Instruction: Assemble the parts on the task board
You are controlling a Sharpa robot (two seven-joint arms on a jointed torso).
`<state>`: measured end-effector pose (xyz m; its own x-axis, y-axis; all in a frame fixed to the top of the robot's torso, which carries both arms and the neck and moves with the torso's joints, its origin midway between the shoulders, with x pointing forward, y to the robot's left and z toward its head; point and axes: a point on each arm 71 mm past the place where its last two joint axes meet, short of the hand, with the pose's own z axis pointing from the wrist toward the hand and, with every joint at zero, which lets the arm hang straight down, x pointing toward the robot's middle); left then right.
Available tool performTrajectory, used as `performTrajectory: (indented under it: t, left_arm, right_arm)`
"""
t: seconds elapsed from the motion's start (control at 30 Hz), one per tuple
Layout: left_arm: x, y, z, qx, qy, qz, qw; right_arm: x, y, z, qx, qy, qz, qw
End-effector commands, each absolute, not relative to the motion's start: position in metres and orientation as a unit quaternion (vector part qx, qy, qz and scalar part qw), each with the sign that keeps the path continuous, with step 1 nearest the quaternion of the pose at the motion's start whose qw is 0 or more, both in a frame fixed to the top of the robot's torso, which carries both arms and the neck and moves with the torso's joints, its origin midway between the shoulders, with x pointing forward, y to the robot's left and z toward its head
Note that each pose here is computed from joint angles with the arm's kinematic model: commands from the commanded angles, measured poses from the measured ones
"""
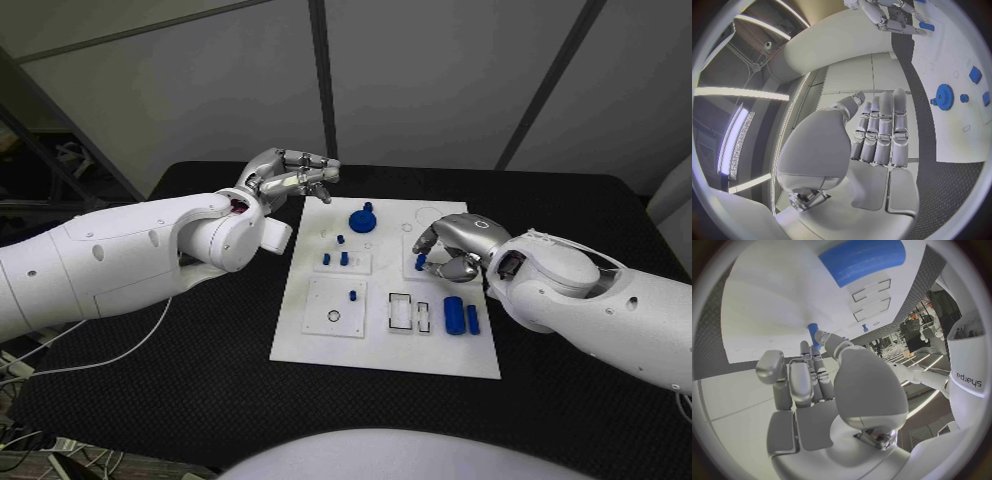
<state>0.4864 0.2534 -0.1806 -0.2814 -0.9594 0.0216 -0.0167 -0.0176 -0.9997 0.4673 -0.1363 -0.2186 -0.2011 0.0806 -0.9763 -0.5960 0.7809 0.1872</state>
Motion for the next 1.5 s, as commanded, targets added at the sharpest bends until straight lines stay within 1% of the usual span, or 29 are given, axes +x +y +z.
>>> performTrajectory:
  t: [0.03, 0.57, 0.93, 1.17, 1.5]
  left_arm:
    - [0.486, 0.252, -0.179, -0.429, 0.563, -0.573, 0.413]
    - [0.486, 0.252, -0.179, -0.430, 0.564, -0.572, 0.412]
    - [0.486, 0.253, -0.179, -0.431, 0.564, -0.571, 0.413]
    - [0.487, 0.253, -0.180, -0.431, 0.564, -0.569, 0.414]
    - [0.488, 0.253, -0.180, -0.432, 0.564, -0.569, 0.414]
  right_arm:
    - [0.468, -0.134, -0.219, -0.188, 0.728, 0.274, 0.600]
    - [0.469, -0.128, -0.221, -0.191, 0.731, 0.274, 0.595]
    - [0.469, -0.130, -0.219, -0.184, 0.724, 0.266, 0.609]
    - [0.466, -0.131, -0.214, -0.174, 0.711, 0.279, 0.621]
    - [0.456, -0.132, -0.204, -0.150, 0.695, 0.312, 0.631]
